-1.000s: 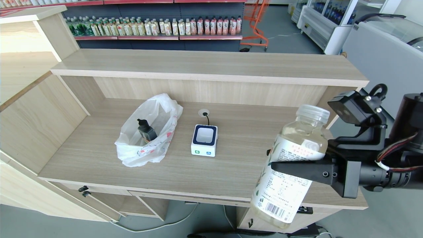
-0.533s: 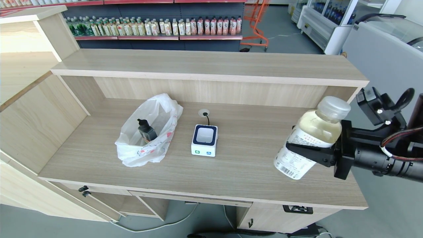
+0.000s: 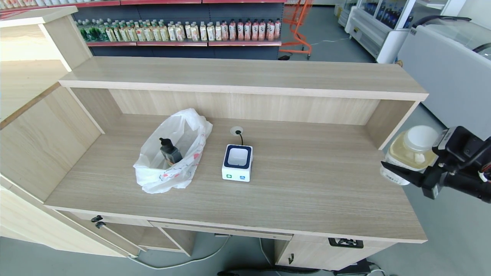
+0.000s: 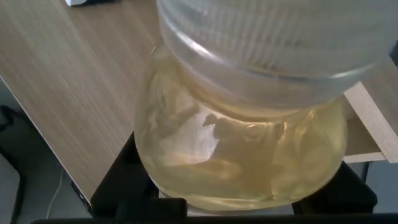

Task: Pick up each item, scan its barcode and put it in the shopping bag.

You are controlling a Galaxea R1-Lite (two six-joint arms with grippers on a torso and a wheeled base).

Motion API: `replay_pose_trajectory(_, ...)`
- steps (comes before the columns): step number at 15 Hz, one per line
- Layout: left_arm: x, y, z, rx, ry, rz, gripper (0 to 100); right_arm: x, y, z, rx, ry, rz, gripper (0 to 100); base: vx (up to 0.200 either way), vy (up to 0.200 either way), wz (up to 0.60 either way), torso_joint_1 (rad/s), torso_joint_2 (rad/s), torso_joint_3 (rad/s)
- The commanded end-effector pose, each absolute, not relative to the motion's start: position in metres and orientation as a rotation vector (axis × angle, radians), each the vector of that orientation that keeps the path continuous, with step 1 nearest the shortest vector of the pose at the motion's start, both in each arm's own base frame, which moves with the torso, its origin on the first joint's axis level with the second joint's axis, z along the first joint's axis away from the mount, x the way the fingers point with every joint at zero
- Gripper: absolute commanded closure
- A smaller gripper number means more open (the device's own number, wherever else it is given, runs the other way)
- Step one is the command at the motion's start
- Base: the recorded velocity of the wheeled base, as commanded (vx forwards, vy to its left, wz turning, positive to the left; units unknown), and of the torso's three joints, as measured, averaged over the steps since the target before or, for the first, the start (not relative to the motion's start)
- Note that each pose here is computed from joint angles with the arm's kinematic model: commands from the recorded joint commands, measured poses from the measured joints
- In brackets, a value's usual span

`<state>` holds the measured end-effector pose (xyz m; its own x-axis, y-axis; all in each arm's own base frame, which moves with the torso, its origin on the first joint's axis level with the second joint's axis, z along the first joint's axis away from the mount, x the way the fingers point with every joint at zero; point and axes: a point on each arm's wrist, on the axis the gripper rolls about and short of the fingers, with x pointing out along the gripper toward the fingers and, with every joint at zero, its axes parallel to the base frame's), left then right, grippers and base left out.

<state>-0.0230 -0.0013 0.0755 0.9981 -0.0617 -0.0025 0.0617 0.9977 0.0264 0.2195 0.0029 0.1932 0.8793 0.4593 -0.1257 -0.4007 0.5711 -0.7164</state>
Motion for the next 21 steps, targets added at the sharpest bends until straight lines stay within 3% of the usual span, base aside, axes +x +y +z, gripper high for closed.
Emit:
replay_pose_trajectory(1, -0.023, -0.001, 0.075, 0.028, 0.002, -0.061, 0, 0.212, 0.002, 0.196, -0.844, -0.095, 0.491, 100, 0.0, 0.0, 0.0, 0.0, 0.0, 0.0)
replay_pose_trajectory(6, -0.023, -0.001, 0.075, 0.027, 0.004, -0.061, 0, 0.203, 0.003, 0.202, -0.852, -0.115, 0.471, 100, 0.0, 0.0, 0.0, 0.0, 0.0, 0.0)
replay_pose_trajectory(19, -0.023, -0.001, 0.075, 0.027, 0.004, -0.061, 0, 0.208, 0.017, 0.2, -0.801, -0.121, 0.547, 100, 0.0, 0.2, 0.0, 0.004, 0.0, 0.002)
replay_pose_trajectory(21, -0.023, -0.001, 0.075, 0.026, 0.002, -0.061, 0, 0.207, 0.017, 0.198, -0.78, -0.112, 0.55, 100, 0.0, 0.0, 0.0, 0.0, 0.0, 0.0)
